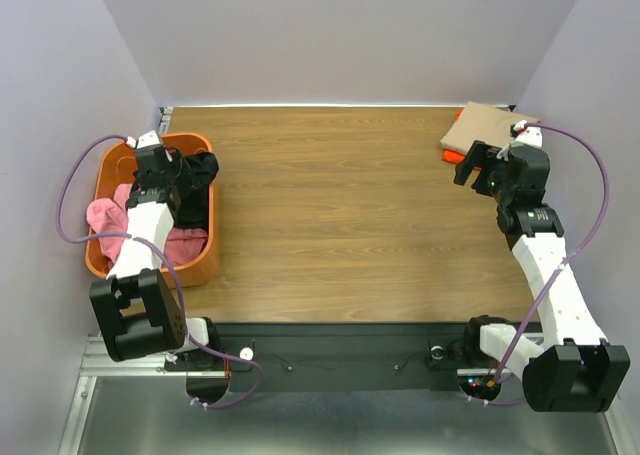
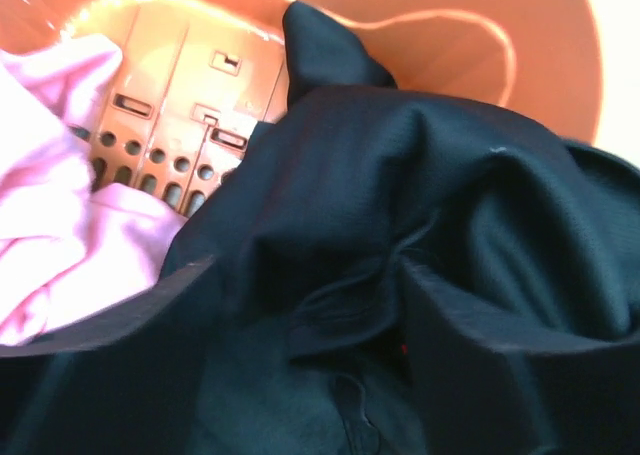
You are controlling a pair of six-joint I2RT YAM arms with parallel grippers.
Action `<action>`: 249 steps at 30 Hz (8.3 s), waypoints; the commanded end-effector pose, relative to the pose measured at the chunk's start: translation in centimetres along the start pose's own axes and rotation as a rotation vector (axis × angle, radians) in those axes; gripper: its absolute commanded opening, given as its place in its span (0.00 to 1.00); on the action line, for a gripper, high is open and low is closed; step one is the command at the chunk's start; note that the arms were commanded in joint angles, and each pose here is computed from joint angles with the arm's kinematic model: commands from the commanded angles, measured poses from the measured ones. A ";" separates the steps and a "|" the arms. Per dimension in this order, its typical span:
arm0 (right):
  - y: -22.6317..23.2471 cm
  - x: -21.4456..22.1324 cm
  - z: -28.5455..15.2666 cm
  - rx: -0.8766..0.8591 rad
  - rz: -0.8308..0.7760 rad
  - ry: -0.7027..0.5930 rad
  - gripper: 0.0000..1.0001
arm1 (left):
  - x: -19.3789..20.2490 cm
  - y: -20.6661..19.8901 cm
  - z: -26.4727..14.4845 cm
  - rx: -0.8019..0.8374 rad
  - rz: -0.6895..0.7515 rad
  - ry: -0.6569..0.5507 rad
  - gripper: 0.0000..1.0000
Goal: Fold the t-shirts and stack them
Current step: Grab the tshirt from the pile, then flatten the tshirt out
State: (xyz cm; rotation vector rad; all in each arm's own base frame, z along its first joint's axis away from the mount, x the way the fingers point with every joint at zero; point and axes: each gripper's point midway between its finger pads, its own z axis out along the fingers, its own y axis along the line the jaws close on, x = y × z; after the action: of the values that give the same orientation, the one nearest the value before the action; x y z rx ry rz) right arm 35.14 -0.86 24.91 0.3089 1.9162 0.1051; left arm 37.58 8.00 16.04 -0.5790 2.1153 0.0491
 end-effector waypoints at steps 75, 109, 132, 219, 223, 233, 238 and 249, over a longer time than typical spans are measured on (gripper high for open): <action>3.2 4.4 -1.2 -0.209 -0.055 0.132 0.86 | 4.8 -36.2 -16.0 0.902 0.345 0.037 0.99; 16.9 20.4 6.8 -0.310 -0.406 0.511 0.73 | 13.3 -18.9 -14.3 0.520 0.137 0.077 0.98; 18.0 20.9 7.3 -0.251 -0.202 0.540 0.63 | 13.4 -18.2 -15.2 0.536 0.093 0.080 0.98; -2.6 -0.2 7.6 0.170 0.184 0.302 0.00 | 29.6 -41.0 -21.2 1.021 0.770 0.318 0.76; -2.8 -0.6 7.3 0.170 0.185 0.293 0.00 | 30.6 -41.0 -20.2 1.030 0.782 0.344 0.61; -2.4 -1.4 5.8 0.149 0.184 0.282 0.00 | 31.7 -41.4 -18.9 1.101 0.735 0.420 0.11; -2.0 -2.9 4.9 0.138 0.176 0.257 0.00 | 28.7 -40.3 -16.5 1.009 0.706 0.371 0.00; 1.1 -13.8 0.6 0.036 0.147 0.050 0.01 | 2.7 -33.6 -17.7 0.519 0.699 -0.139 0.00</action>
State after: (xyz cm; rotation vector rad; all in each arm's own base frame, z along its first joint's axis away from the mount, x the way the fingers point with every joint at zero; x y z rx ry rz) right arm 40.81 -3.62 30.16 0.5413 2.1072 0.1417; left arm 35.60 -32.19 19.78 0.5303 2.1719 -0.3070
